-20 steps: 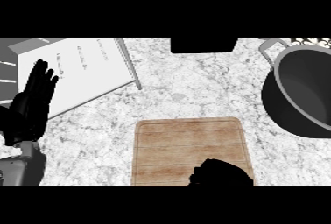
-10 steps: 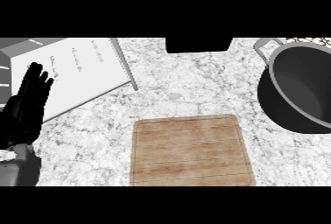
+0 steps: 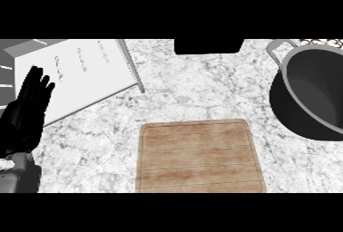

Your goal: Pick the tomato from the cutting board and place it in the pot

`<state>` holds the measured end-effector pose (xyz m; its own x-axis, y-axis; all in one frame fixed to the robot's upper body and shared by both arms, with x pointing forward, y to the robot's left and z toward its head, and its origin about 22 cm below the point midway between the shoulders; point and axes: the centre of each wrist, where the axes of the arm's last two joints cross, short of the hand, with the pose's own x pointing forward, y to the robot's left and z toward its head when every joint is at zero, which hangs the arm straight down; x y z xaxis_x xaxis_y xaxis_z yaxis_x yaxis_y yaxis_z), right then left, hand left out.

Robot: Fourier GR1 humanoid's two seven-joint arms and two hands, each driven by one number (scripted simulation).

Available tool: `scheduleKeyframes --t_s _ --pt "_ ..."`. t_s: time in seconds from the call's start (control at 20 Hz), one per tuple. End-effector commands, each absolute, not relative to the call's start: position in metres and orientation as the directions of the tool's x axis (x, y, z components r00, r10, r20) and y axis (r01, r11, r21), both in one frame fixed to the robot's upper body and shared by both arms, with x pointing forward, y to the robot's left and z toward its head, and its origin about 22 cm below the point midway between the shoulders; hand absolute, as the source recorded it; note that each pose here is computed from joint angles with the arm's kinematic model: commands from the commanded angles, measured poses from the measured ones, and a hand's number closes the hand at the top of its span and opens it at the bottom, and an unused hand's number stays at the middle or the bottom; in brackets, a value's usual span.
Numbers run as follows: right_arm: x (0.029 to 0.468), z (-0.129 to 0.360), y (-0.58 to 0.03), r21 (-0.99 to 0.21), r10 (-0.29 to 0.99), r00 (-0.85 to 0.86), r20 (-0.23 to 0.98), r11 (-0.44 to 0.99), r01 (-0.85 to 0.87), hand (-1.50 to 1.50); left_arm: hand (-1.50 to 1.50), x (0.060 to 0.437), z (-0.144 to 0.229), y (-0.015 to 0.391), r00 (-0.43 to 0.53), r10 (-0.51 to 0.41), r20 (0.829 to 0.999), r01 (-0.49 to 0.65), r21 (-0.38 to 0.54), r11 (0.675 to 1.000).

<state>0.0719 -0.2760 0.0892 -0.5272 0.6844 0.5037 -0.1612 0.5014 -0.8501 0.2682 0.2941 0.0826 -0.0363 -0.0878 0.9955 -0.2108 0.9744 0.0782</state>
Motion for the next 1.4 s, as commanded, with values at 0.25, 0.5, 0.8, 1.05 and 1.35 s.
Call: scheduleKeyframes --t_s 0.25,0.5,0.8,1.05,1.35 --pt "0.082 0.150 -0.311 -0.742 0.690 -0.471 0.550 0.663 0.103 1.50 0.00 0.274 0.085 0.276 -0.051 -0.091 0.995 -0.187 0.080 0.979" --pt "0.111 0.158 -0.372 -0.678 0.655 -0.413 0.633 0.726 0.113 1.50 0.00 0.281 0.086 0.281 -0.047 -0.091 0.995 -0.180 0.081 0.980" --pt "0.169 0.156 -0.403 -0.646 0.636 -0.326 0.700 0.758 0.092 1.50 0.00 0.281 0.094 0.277 -0.038 -0.089 0.995 -0.165 0.082 0.983" --pt "0.215 0.151 -0.415 -0.561 0.557 -0.308 0.771 0.823 0.084 1.50 0.00 0.288 0.084 0.275 -0.049 -0.096 0.994 -0.154 0.087 0.984" --pt "0.229 0.138 -0.427 -0.832 0.900 -0.222 0.375 0.433 0.348 1.50 0.00 0.286 0.089 0.263 -0.062 -0.093 0.994 -0.134 0.084 0.987"
